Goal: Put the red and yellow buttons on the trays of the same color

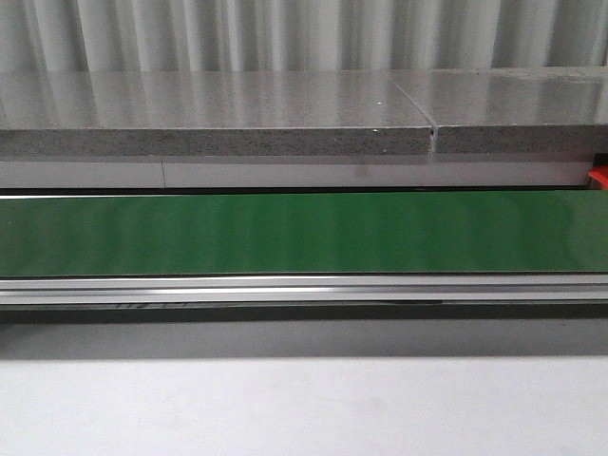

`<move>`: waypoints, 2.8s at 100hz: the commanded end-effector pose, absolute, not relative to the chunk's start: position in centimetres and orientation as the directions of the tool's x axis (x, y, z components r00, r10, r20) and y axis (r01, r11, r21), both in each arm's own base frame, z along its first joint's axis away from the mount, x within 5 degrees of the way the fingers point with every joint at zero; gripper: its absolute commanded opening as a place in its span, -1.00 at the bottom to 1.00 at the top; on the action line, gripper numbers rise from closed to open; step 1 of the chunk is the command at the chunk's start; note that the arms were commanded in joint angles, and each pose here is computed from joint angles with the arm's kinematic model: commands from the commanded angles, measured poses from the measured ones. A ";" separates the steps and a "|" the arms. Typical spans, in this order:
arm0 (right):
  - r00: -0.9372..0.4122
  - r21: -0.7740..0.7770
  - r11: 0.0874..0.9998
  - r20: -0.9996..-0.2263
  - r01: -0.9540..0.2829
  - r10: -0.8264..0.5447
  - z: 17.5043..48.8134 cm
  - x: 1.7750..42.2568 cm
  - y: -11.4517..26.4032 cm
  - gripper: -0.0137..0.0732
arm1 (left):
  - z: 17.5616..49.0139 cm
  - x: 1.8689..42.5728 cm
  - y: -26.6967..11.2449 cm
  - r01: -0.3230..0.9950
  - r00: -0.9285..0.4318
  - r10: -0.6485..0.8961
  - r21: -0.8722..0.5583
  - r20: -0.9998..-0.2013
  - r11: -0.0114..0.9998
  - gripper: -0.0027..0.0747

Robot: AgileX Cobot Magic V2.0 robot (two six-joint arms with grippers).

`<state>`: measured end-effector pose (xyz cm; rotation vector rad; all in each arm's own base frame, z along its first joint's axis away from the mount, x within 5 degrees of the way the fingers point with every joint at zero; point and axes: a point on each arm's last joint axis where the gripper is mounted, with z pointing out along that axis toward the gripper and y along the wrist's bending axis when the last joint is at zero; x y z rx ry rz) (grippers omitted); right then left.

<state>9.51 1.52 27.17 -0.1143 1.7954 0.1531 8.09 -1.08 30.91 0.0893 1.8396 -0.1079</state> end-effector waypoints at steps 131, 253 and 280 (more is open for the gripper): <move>0.086 -0.051 0.994 -0.995 -0.101 -0.042 20.9 5.5 0.6 -0.84 | 32.4 8.3 -1.1 0.118 -0.181 -0.014 -0.036 -0.983 0.992 -0.99; 0.083 -0.052 0.993 -0.996 -0.102 -0.044 20.9 5.5 0.6 -0.84 | 32.0 8.3 -1.1 0.118 -0.180 -0.007 -0.029 -0.984 0.993 -0.99; 0.083 -0.052 0.993 -0.996 -0.102 -0.044 20.9 5.5 0.6 -0.84 | 30.3 7.6 -0.8 0.102 0.140 0.036 0.050 -0.989 0.994 -0.99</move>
